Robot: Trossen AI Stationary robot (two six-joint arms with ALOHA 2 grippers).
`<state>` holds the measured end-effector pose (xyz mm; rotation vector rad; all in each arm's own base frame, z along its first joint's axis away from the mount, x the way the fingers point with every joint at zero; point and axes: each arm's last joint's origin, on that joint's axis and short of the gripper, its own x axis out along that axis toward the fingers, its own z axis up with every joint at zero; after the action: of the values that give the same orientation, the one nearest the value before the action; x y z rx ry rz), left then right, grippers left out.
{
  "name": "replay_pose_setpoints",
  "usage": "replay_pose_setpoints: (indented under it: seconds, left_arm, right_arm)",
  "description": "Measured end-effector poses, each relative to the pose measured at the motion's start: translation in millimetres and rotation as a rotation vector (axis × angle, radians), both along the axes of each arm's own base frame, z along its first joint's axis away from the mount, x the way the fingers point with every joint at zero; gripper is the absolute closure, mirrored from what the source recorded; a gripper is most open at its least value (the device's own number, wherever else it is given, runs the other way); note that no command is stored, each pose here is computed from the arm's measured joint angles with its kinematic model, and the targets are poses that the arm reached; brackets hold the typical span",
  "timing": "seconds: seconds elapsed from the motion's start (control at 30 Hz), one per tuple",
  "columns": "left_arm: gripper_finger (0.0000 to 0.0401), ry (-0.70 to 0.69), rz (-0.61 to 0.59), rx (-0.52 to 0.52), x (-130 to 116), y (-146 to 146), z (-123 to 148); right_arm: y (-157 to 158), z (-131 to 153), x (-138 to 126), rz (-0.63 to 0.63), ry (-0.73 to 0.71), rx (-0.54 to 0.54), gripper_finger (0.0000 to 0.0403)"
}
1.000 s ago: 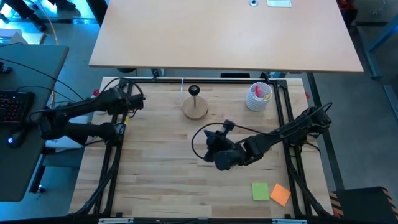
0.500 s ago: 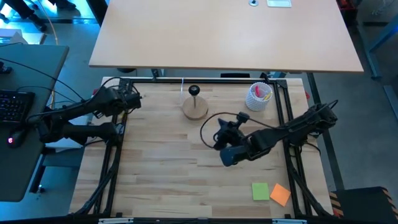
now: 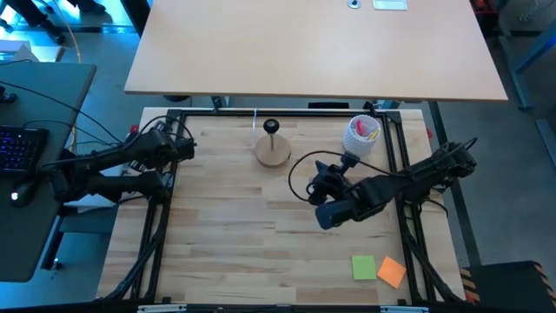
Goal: Screw lightbulb
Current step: Remove the lightbulb from the brown lamp
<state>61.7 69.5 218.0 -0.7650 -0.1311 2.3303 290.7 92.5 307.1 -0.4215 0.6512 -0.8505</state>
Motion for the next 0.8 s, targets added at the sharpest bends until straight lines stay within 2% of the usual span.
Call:
replay_pose_setpoints:
  seconds: [0.13,0.33,0.53,0.8]
  left_arm:
    - [0.016,0.005,0.053,-0.004,-4,3,-1]
    - [0.016,0.051,0.053,-0.032,-6,7,0]
    - [0.016,0.045,0.142,-0.052,-13,13,-1]
    - [0.016,0.085,0.177,-0.218,-24,29,-5]
  right_arm:
    - [0,0,0,0.0,0.007,0.0,0.0402]
    - [0,0,0,0.0,0.004,0.007,0.0402]
    - [1,-1,0,0.009,0.004,0.047,0.0402]
    - [0,-1,0,0.004,-0.003,0.052,0.0402]
